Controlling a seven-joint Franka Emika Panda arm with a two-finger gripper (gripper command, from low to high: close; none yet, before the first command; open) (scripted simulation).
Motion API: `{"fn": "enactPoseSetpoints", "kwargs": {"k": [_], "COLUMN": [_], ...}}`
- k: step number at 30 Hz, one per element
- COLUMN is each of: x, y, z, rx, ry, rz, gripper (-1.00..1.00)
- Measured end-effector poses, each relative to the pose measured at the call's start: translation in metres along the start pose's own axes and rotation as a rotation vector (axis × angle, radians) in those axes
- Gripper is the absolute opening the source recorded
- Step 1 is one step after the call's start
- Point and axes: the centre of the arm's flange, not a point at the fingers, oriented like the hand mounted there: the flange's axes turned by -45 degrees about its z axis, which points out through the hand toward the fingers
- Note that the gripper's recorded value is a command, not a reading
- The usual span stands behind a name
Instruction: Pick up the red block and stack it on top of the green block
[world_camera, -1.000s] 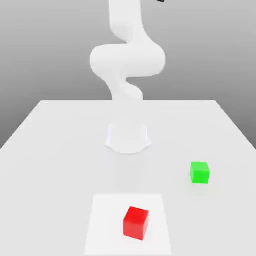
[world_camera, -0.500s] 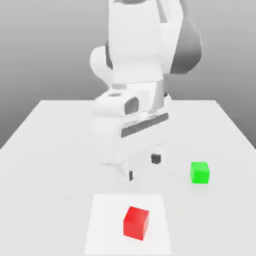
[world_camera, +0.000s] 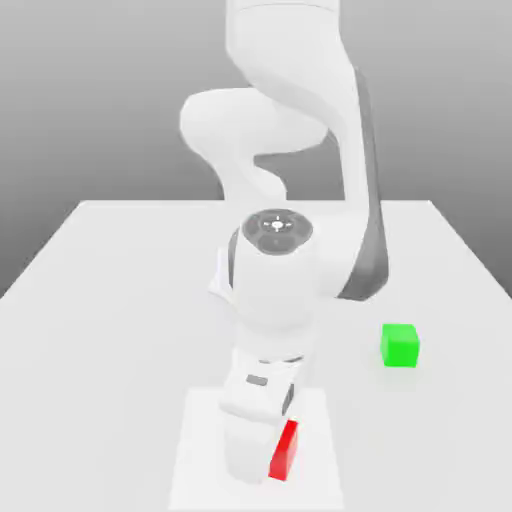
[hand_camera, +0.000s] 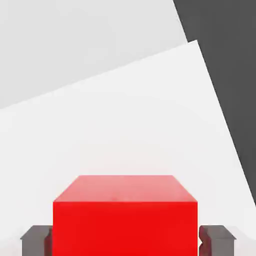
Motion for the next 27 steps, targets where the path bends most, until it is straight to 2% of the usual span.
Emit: {"fn": "enactPoseSetpoints", "kwargs": {"k": [3, 9, 14, 21, 27], "x": [0.0, 0.01, 0.1, 0.127, 0.128], "y": [0.0, -0.009, -0.12, -0.265, -0.279], "z": [0.0, -0.058, -0.082, -0.095, -0.053], "rx": [0.001, 0.004, 0.023, 0.006, 0.0], "ry": [0.0, 0.006, 0.033, 0.006, -0.003], "rz": [0.0, -0.042, -0.495, -1.07, -1.135], "gripper": [-1.0, -1.0, -1.0, -1.0, -1.0]}}
